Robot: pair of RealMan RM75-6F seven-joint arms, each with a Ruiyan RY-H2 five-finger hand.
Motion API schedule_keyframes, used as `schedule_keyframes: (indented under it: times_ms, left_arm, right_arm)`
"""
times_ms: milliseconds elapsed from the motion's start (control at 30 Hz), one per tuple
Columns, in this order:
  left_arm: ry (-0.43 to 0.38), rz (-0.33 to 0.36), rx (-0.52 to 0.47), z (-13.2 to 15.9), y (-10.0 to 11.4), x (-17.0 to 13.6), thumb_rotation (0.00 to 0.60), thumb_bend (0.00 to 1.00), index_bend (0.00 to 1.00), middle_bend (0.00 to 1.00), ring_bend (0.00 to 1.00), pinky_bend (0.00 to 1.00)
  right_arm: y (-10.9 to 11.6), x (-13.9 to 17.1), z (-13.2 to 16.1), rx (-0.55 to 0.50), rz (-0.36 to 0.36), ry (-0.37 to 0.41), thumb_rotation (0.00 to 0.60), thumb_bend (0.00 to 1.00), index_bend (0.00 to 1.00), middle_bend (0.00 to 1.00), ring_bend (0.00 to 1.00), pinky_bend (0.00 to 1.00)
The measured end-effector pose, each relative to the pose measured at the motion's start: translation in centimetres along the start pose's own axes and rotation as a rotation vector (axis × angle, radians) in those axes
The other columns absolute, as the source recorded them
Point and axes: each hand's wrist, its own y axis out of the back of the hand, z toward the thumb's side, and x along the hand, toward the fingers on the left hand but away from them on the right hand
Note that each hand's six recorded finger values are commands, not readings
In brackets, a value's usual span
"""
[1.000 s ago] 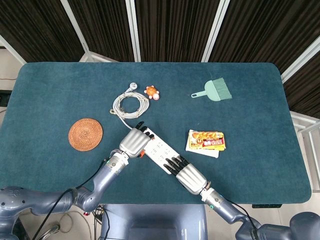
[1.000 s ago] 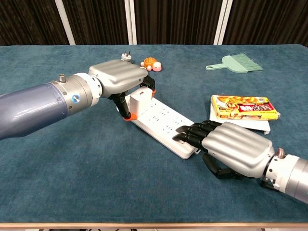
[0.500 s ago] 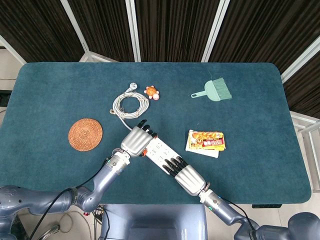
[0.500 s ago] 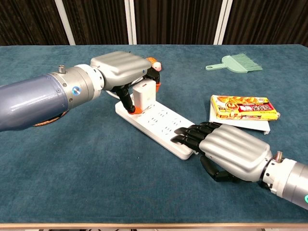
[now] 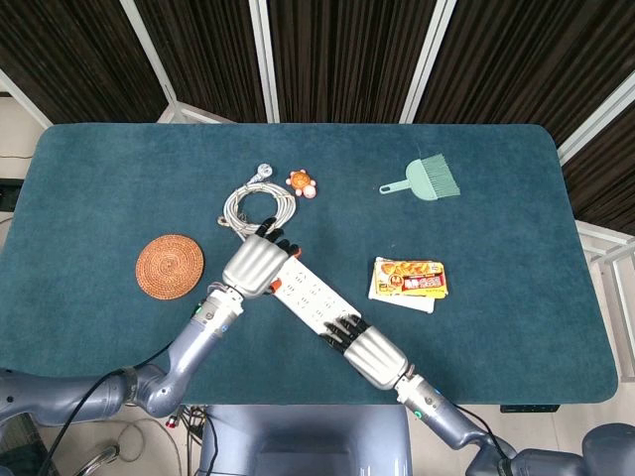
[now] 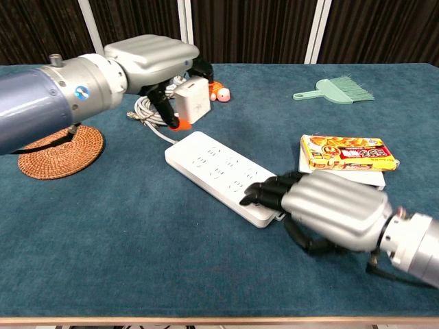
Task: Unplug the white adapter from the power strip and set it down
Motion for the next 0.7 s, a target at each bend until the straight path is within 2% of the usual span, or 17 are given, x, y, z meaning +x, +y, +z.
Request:
schedule_keyframes:
  times_ms: [133, 333, 400, 467, 500, 567, 700]
  left_arm:
    - [0.035, -0.018, -0.001, -1.6, -0.8, -1.0, 0.6, 0.36, 0.55, 0.61, 0.24, 0.13]
    - [0.095, -0.075, 0.01, -3.9, -3.1, -2.6, 0.6, 0.26, 0.5, 0.56, 0.24, 0.12]
    - [0.113, -0.096, 0.018, -4.6, -4.0, -3.0, 0.6, 0.21, 0.47, 0.52, 0.23, 0.1]
    - [0.131, -0.114, 0.023, -5.1, -4.7, -3.3, 0.6, 0.15, 0.41, 0.43, 0.2, 0.08]
    - [0.14, -0.123, 0.025, -5.4, -5.0, -3.4, 0.6, 0.13, 0.37, 0.37, 0.17, 0.06]
    - [0.16, -0.142, 0.035, -6.0, -5.8, -3.7, 0.6, 0.07, 0.28, 0.27, 0.12, 0.03]
    - [0.202, -0.164, 0.036, -6.9, -6.6, -4.5, 0.6, 0.01, 0.15, 0.16, 0.06, 0.0]
  right_arm:
    - [3.6, -0.1, -1.9, 0.013, -0.104, -0.057, 0.6, 0.89, 0.14, 0.13, 0.15, 0.16]
    - [7.1, 1.0, -5.0, 0.029, -0.18, -0.138, 0.6, 0.89, 0.14, 0.13, 0.15, 0.15]
    - [8.0, 1.7, -6.1, 0.038, -0.193, -0.166, 0.6, 0.89, 0.13, 0.13, 0.15, 0.15]
    - [8.5, 2.4, -7.0, 0.046, -0.198, -0.188, 0.6, 0.87, 0.12, 0.13, 0.14, 0.14]
    - [8.7, 2.8, -7.4, 0.05, -0.199, -0.199, 0.6, 0.85, 0.12, 0.13, 0.13, 0.14]
    - [8.9, 3.5, -8.2, 0.057, -0.198, -0.223, 0.6, 0.74, 0.08, 0.12, 0.11, 0.11]
    - [9.0, 4.6, -9.4, 0.061, -0.195, -0.271, 0.6, 0.5, 0.01, 0.05, 0.04, 0.06]
